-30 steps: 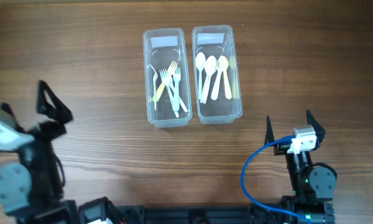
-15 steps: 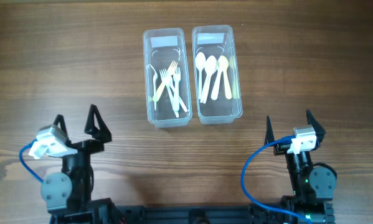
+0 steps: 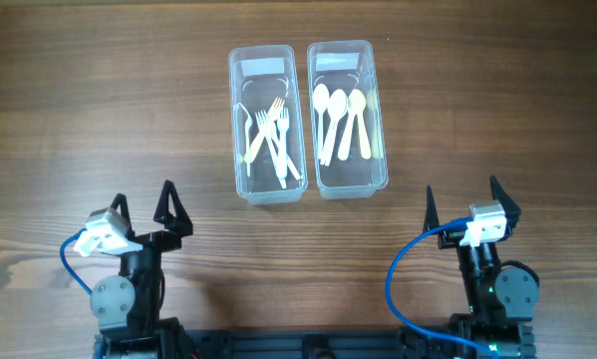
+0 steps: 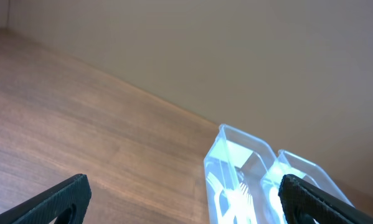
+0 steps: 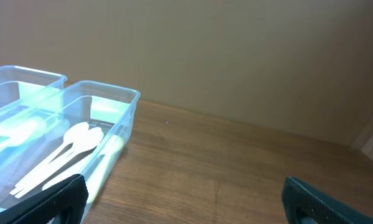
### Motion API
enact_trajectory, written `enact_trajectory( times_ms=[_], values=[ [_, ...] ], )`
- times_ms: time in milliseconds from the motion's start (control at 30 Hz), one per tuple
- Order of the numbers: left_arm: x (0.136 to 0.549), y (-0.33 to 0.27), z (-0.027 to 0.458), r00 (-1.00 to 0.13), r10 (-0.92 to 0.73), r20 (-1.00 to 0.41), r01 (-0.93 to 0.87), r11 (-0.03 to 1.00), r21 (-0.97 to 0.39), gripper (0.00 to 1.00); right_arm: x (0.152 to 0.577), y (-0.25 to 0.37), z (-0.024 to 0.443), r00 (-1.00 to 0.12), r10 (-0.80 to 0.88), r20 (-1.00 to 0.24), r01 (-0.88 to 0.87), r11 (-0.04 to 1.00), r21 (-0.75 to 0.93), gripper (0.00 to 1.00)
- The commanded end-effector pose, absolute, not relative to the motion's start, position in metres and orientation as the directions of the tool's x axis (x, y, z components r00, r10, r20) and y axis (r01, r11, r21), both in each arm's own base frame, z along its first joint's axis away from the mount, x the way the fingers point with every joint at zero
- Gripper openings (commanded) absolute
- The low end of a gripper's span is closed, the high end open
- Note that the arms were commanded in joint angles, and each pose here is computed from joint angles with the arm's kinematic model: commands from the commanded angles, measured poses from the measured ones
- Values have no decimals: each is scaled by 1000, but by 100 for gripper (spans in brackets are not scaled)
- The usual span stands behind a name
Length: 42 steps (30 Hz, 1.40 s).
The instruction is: Pack container
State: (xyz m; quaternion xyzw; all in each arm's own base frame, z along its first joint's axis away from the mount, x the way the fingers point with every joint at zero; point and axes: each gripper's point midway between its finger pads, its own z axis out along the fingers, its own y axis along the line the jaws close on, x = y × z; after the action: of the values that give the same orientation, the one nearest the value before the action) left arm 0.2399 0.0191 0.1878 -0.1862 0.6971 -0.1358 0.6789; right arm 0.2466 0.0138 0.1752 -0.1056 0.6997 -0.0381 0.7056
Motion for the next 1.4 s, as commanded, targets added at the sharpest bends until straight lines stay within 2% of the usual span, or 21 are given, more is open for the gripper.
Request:
enact_trajectory(
  times_ms=[0,367,533,1367],
  values=[
    [242,14,175,-35,-458,-888,-57,888,-456,100,246,16,178,32,-207,-978,-101,973,-209,100],
    [244,13,158,-67,-459,-886,-66,888,-455,100,246,16,178,32,-207,-978,-101,973,-209,100],
    [244,15,158,-73,-354,-932,-69,934,-349,100,246,16,178,32,-207,-978,-101,973,-209,100],
    [244,15,157,-76,-355,-932,-71,934,-350,100,246,16,178,32,-206,-978,-101,973,-208,100]
  ],
)
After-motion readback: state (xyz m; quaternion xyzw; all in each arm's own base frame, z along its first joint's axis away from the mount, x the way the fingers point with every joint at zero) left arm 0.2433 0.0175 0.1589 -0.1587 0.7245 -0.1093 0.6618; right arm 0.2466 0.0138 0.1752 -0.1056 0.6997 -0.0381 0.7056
